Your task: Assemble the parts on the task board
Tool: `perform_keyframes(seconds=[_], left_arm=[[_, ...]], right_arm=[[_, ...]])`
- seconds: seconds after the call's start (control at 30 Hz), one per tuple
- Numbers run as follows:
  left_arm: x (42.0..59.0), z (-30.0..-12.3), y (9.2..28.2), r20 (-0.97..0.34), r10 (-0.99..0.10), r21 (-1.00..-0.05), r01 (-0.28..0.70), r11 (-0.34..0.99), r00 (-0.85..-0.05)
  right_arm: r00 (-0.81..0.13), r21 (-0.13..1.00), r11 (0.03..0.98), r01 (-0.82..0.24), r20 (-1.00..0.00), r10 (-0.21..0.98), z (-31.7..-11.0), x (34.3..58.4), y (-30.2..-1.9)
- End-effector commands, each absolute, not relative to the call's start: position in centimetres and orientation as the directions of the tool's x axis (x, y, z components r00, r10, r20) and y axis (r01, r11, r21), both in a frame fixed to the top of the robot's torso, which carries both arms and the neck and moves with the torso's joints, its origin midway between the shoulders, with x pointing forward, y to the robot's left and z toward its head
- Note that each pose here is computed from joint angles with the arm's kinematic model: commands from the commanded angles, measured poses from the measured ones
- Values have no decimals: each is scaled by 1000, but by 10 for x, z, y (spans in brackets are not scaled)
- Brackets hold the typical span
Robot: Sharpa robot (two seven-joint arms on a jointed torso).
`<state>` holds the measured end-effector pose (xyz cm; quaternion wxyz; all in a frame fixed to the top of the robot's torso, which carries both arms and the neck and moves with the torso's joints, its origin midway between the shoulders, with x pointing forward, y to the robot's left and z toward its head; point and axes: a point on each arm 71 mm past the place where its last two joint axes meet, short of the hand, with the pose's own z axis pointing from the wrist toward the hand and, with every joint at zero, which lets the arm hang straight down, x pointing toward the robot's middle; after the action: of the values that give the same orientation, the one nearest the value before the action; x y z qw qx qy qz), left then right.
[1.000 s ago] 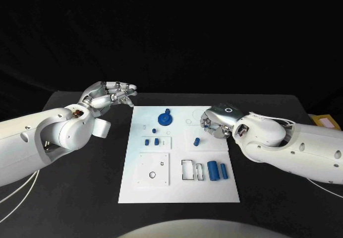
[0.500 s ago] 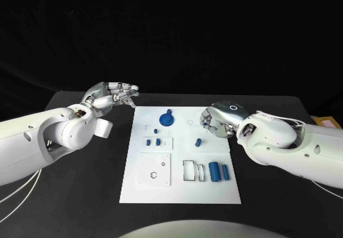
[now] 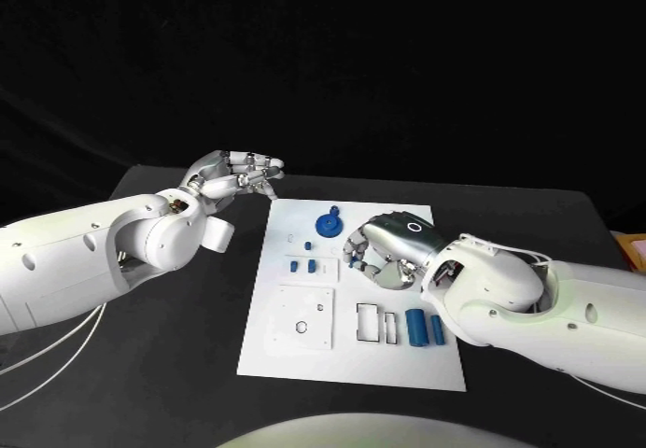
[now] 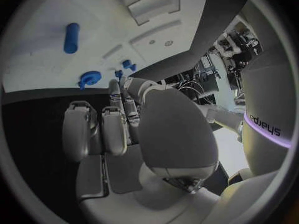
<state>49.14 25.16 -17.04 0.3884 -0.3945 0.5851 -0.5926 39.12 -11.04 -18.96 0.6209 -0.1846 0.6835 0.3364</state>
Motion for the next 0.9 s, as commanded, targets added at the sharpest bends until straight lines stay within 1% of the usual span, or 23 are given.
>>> perform_keyframes(seconds=[0.03,0.27,0.47,0.9], left_arm=[[493,-169,248,25,-915,-999,13,-33,-402],[497,-170,241,29,-913,-999,16,-39,-407],[498,-171,237,31,-911,-999,14,-40,-411],[498,-172,237,33,-909,-999,7,-39,-416]], right_arm=[[-188,262,673,-692,-965,182,-196,385,-101],[-242,308,637,-706,-951,192,-214,373,-85],[-270,330,625,-708,-944,192,-226,369,-77],[-280,329,627,-706,-943,180,-236,369,-73]])
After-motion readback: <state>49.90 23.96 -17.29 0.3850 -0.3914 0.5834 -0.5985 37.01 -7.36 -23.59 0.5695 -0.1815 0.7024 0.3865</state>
